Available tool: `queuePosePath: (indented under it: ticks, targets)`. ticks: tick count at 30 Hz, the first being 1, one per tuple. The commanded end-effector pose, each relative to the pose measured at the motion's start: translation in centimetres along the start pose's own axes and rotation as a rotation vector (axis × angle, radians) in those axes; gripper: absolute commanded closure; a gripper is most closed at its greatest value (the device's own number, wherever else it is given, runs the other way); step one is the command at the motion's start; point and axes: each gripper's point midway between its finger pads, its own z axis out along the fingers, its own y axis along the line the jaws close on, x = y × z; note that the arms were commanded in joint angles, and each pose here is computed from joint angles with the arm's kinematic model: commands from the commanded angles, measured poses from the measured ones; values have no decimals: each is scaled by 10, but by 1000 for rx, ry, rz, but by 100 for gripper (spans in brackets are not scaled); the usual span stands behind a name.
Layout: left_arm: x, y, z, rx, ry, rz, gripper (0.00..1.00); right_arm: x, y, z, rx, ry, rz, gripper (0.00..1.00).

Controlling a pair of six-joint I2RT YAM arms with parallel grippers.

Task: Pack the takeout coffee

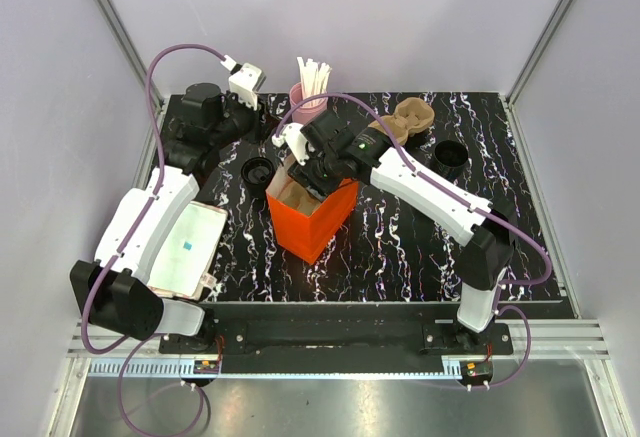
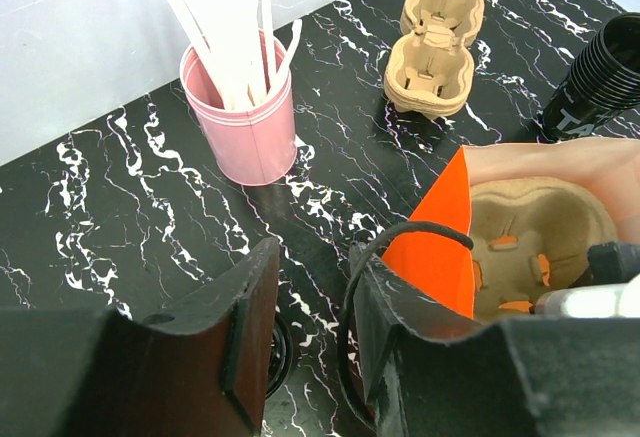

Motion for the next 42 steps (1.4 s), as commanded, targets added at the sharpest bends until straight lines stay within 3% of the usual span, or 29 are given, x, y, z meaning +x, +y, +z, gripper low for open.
queuePosePath:
  ticks: [1,16,27,42]
  targets:
    - [-23,-3,-10,7,-84,18,60,-18,-5,-12,7,-58,9,39]
    - [-21,-6,-9,20,-83,14,57,-20,-7,-16,13,-58,1,21]
    - [-18,-7,-9,32,-80,12,54,-38,-14,-47,45,-125,-36,5]
    - [-19,-11,-11,46,-86,8,53,-61,-28,-93,127,-226,-64,0]
